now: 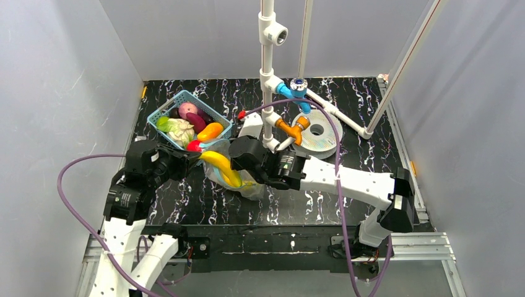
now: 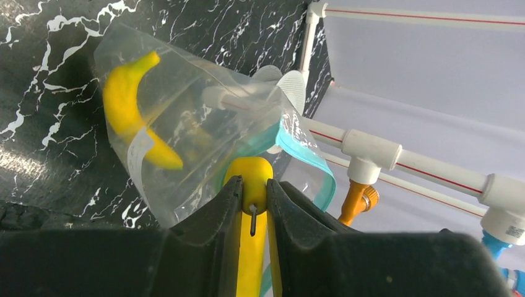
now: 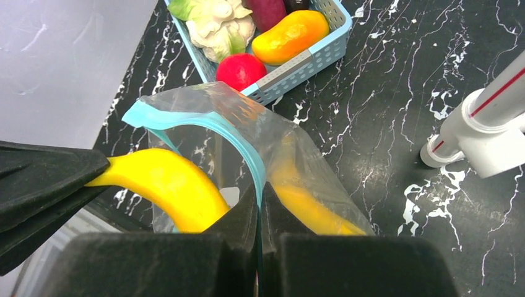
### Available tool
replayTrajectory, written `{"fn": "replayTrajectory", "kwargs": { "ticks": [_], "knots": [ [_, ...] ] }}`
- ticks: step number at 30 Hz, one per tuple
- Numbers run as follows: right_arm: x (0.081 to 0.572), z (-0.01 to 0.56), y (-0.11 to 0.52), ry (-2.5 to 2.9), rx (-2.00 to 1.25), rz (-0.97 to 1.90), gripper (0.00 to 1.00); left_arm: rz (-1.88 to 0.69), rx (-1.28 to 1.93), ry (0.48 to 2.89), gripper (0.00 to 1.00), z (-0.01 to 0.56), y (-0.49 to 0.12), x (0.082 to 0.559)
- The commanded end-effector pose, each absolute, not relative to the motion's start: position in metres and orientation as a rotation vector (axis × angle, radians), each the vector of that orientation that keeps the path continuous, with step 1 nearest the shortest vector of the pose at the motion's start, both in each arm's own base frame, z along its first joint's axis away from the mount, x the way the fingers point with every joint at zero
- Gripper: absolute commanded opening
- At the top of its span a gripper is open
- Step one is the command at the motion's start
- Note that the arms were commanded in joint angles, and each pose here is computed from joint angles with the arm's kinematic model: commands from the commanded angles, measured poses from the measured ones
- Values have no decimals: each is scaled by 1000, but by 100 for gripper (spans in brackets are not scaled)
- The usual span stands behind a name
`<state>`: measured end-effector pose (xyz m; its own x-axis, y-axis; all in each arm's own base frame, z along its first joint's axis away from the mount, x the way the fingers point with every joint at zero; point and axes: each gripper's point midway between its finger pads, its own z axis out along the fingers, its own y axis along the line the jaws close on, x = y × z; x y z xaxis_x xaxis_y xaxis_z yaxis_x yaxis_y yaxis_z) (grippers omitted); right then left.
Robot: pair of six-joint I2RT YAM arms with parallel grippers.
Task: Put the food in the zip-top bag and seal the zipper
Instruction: Place the fake fruit in the zipper food storage bag.
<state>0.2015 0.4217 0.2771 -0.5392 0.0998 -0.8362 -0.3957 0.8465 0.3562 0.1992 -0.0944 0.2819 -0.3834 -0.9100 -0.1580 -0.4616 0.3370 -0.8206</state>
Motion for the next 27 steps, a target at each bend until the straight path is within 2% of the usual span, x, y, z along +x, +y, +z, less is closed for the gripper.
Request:
{"fn": "replayTrajectory", "kwargs": {
  "ticks": [1, 6, 14, 16, 18, 21, 24, 27],
  "knots": [
    [213, 288, 435, 1976, -246, 608, 1, -935, -1185, 2120, 0, 261, -111, 200],
    [216, 282, 440, 1964, -298, 572, 1, -870, -1031, 2176, 0, 263, -118, 203],
    [215, 281, 438, 1955, -304, 575, 1, -881, -1015, 2224, 16, 247, -141, 201],
    [214, 282, 436, 1957, -300, 582, 1, -893, -1022, 2218, 22, 245, -142, 201],
    [212, 280, 433, 1967, -293, 596, 1, -876, -1022, 2177, 39, 247, -136, 204],
    [210, 276, 429, 1982, -287, 606, 1, -881, -980, 2150, 54, 254, -133, 202],
    [209, 273, 424, 1999, -286, 617, 1, -884, -923, 2123, 64, 264, -129, 198],
    [208, 272, 417, 2007, -294, 620, 1, -896, -846, 2095, 67, 278, -126, 193]
  ]
}}
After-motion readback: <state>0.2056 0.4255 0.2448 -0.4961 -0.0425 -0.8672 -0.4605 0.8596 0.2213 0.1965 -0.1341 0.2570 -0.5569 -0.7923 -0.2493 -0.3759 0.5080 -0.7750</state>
